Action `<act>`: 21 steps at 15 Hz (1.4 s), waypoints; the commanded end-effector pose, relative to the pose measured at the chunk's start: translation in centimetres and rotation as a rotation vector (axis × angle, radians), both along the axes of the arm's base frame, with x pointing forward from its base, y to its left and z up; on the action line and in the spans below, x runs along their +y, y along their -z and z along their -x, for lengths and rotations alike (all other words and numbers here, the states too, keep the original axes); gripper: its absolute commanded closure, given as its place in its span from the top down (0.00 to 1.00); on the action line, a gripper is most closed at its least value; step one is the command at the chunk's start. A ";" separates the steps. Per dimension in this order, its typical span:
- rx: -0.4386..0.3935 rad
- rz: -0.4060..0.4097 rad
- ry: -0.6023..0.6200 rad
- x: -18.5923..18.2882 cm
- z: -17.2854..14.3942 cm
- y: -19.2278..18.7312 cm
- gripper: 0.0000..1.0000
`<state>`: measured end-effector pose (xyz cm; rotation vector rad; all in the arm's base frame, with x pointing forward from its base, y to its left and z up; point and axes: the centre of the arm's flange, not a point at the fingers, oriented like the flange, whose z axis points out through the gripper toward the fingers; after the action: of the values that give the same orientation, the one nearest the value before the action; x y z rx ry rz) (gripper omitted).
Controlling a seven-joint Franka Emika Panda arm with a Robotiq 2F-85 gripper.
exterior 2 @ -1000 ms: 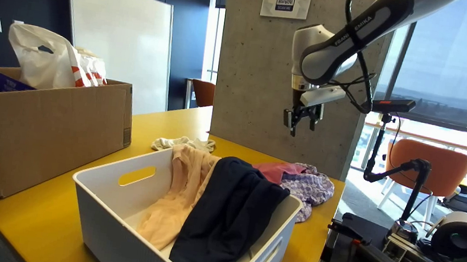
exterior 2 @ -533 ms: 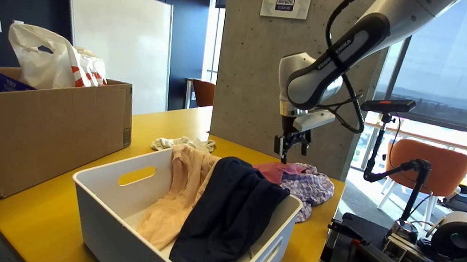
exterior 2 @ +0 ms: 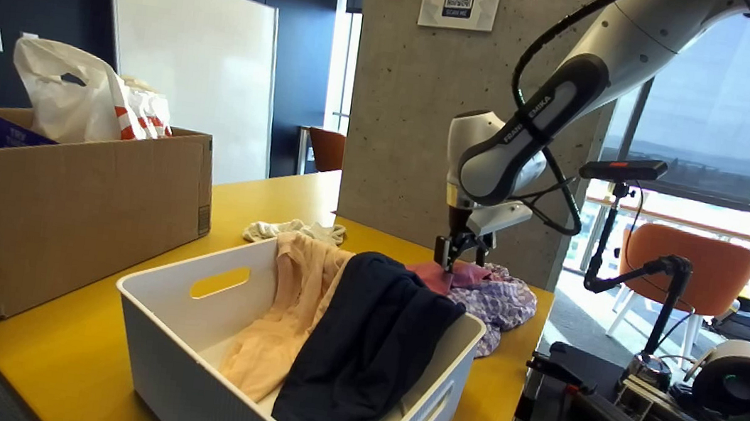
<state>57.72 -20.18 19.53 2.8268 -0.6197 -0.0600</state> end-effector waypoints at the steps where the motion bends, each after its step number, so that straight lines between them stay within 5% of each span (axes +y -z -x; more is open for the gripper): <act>1: -0.112 -0.027 0.033 0.0 -1.0 0.4 1.00; 5: -0.158 -0.044 0.030 1.1 -1.6 2.1 0.98; 6: -0.173 -0.045 0.030 1.2 -1.5 2.3 0.74; 8: -0.197 -0.041 0.028 1.4 -1.2 2.0 0.68; 17: -0.255 -0.033 0.017 1.7 -0.2 -0.2 0.01; 20: -0.237 -0.035 0.014 1.8 -0.3 0.1 0.00; 21: -0.233 -0.037 0.016 1.9 -0.1 -0.1 0.26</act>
<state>58.44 -18.77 18.98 2.8757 -0.6869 0.2658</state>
